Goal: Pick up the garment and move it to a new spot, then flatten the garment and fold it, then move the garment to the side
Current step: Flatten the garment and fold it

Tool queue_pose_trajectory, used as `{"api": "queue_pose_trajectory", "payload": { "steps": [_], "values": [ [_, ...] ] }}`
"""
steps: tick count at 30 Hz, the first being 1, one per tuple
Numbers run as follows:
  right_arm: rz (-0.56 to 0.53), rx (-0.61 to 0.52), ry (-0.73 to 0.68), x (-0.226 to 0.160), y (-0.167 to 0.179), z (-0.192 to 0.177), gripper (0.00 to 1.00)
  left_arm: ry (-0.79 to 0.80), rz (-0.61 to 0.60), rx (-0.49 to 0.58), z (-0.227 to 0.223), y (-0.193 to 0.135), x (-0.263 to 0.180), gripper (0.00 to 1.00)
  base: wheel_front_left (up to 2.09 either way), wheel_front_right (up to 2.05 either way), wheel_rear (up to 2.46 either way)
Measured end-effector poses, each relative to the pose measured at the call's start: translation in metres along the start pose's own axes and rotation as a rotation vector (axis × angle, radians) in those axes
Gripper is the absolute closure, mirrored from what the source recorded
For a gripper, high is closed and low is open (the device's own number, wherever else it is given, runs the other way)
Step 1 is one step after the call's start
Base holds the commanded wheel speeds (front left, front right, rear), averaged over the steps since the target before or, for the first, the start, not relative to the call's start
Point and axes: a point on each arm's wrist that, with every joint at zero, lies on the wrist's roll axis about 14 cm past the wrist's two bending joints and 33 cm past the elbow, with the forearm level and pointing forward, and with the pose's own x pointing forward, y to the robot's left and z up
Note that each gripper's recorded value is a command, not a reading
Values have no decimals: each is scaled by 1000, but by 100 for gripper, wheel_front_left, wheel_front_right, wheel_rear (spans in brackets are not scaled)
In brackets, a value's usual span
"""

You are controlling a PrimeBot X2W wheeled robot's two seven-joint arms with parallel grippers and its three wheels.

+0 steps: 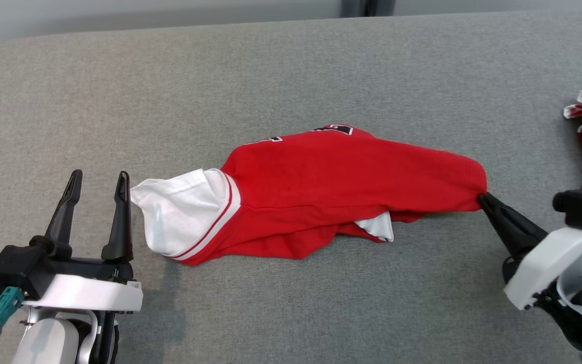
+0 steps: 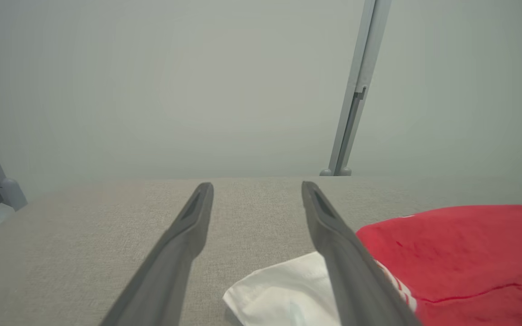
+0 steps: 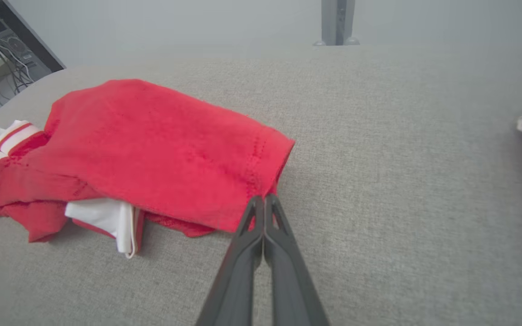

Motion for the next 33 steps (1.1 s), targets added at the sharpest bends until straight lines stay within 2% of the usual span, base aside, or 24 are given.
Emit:
{"api": "queue_pose_trajectory", "payload": {
  "steps": [8,14,20,23,29,33],
  "values": [
    [47,185,32,-45,13,20,100,-9,-17,-6,2,-7,1,0,0,0,0],
    [134,334,-24,-51,28,54,100,-8,-15,-6,1,-7,2,0,0,0,0],
    [177,476,-55,-19,18,78,100,-10,-20,-13,-2,-9,9,0,0,0,0],
    [146,531,-36,6,2,76,100,-4,-20,-18,-5,-9,11,0,0,0,0],
    [81,646,37,57,-15,50,100,14,-6,-20,-13,-4,13,0,0,0,0],
    [45,674,98,80,-17,27,100,26,10,-21,-18,1,13,0,0,0,0]
  ]
}}
